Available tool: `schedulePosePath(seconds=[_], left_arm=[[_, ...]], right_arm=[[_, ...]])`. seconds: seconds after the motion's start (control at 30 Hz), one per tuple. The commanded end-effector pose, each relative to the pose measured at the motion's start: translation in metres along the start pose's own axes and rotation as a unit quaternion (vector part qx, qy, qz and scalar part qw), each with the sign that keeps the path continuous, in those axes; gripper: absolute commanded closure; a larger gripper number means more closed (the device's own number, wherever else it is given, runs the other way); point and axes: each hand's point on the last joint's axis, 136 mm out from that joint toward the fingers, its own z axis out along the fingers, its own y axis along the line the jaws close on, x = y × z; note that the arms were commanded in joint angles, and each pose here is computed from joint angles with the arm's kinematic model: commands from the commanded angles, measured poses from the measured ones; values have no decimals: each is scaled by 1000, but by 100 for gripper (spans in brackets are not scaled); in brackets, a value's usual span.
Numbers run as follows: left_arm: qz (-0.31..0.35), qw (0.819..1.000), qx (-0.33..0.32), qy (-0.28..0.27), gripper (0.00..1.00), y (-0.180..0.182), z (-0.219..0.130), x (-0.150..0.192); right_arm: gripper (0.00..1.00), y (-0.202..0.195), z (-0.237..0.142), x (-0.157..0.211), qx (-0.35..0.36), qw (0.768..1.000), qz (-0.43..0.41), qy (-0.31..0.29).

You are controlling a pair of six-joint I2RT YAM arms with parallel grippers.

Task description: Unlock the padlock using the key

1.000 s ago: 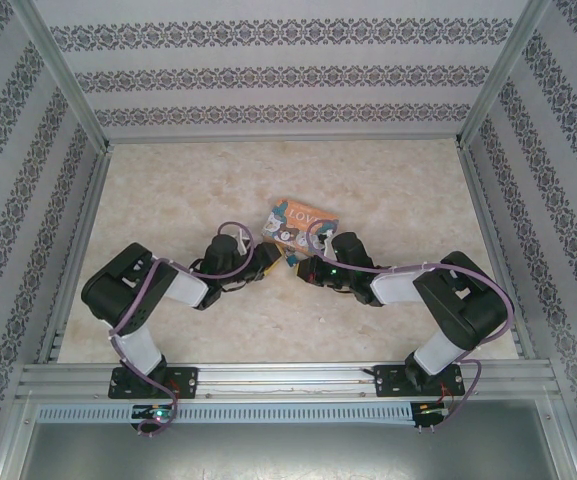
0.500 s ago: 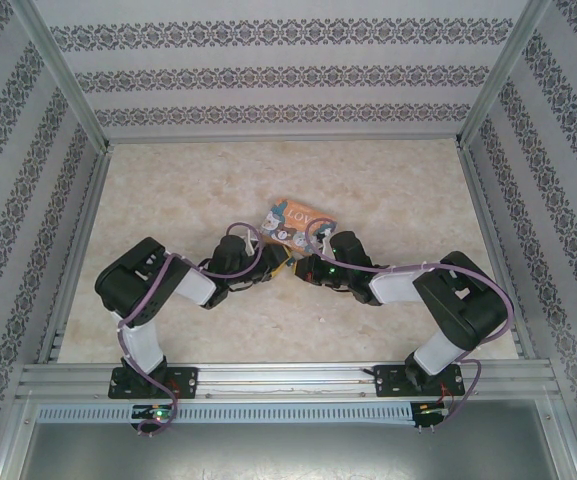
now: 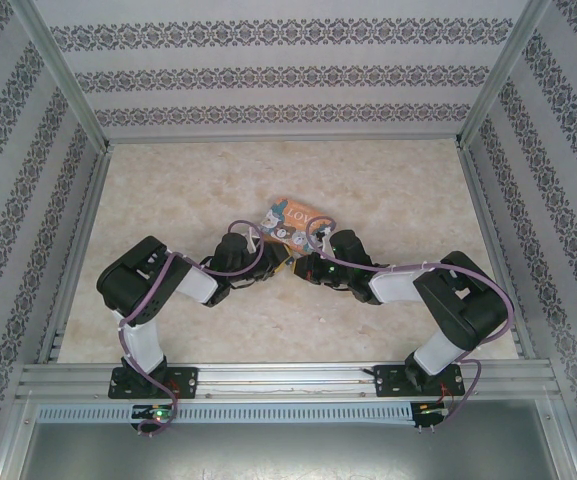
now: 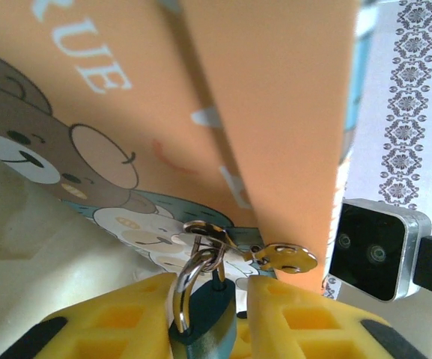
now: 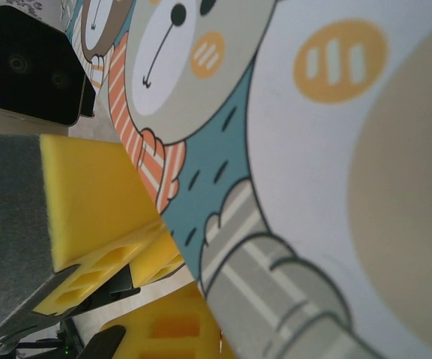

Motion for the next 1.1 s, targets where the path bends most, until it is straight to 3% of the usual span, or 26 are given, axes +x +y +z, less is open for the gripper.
schedulePosePath(seconds=[0.0,0.43,0.77,0.9,1.07], left_arm=[[13,1000,24,9,74,-15,6,5],[26,999,21,1,94,-23,1,3],[14,1000,13,4,95,-31,-4,3],[1,1000,-3,5,95,-32,-9,3],[-13,1000,-27,9,95,-33,-13,4]], right_arm=[[100,32,-1,-9,-47,999,-21,-8],[74,29,-12,-12,-33,998,-35,-30],[63,35,-39,-13,0,989,-134,-55],[55,44,-59,-14,32,968,-237,-74],[47,56,-80,-10,82,903,-409,-103]])
